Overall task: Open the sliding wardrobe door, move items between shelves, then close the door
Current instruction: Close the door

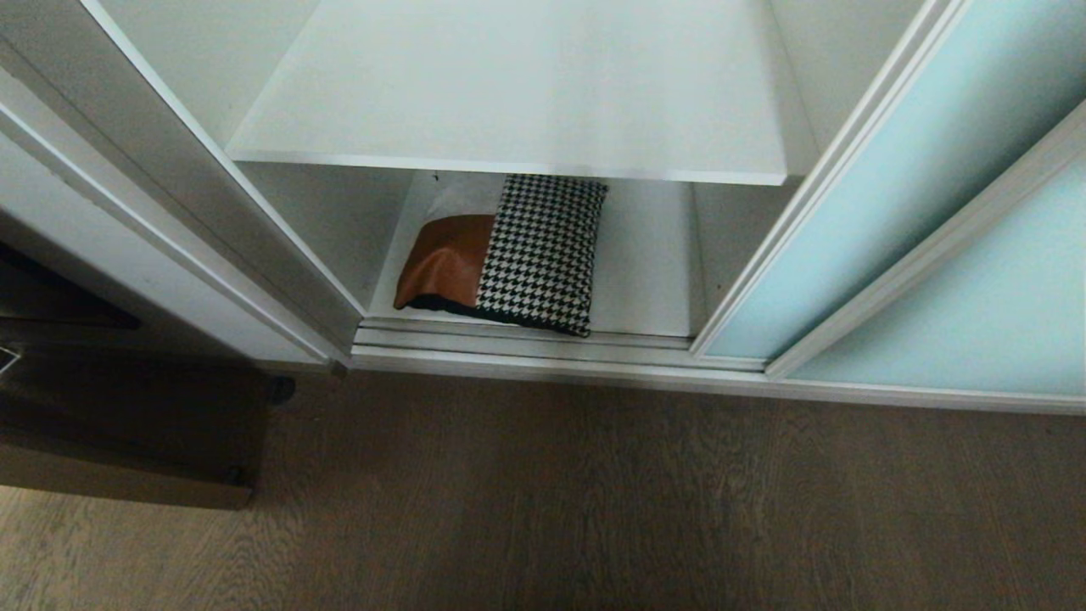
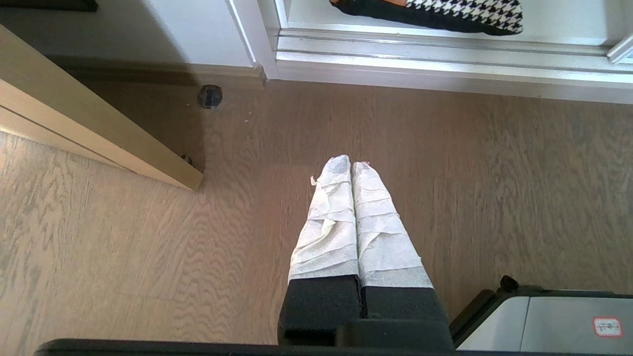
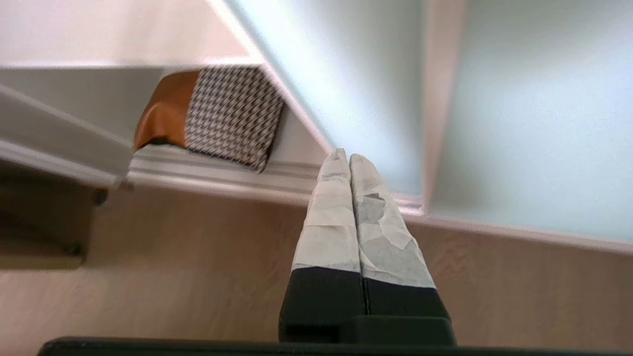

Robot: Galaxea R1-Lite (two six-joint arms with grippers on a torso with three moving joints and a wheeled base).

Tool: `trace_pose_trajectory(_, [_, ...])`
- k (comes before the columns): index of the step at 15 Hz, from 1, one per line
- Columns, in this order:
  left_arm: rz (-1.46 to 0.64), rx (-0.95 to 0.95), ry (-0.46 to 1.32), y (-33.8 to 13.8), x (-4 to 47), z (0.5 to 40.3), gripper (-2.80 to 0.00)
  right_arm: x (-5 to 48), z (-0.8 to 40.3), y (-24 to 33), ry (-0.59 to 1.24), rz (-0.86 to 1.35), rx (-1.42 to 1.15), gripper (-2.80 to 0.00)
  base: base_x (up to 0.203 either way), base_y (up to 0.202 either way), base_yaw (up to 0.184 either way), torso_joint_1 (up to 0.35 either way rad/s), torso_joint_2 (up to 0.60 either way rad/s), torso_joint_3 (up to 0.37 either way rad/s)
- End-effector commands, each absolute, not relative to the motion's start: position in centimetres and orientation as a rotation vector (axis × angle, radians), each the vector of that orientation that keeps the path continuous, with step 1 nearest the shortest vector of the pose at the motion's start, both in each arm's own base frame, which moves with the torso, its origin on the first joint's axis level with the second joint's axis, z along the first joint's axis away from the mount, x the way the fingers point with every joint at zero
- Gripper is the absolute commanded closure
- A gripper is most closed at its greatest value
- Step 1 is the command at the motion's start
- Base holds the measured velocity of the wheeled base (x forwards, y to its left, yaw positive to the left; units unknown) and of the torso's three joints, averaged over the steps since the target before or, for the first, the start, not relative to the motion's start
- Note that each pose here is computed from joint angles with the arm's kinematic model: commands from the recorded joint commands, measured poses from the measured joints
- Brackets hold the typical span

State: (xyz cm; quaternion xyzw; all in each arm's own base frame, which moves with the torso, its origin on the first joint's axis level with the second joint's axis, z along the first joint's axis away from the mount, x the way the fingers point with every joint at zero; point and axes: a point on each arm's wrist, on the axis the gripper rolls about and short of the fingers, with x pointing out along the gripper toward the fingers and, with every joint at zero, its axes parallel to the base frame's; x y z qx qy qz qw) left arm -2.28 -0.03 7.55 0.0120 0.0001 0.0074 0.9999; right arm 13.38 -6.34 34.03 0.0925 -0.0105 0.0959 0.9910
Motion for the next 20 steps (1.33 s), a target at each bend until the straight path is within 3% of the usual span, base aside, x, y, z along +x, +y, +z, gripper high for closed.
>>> trace_pose_trajectory(1, [0.015,0.025,0.003,0.0,-2.3,7.5,0.0,14.3,34.3,-7.3,-0.015,0.18,0.193,0.0,0.0,0.0,0.0,0.0,0.0,0.0])
trace_pose_trajectory(20, [0.015,0.025,0.003,0.0,-2.3,7.5,0.0,20.1,34.3,-12.3,-0.068,0.153,0.163,0.0,0.0,0.0,0.0,0.0,0.0,0.0])
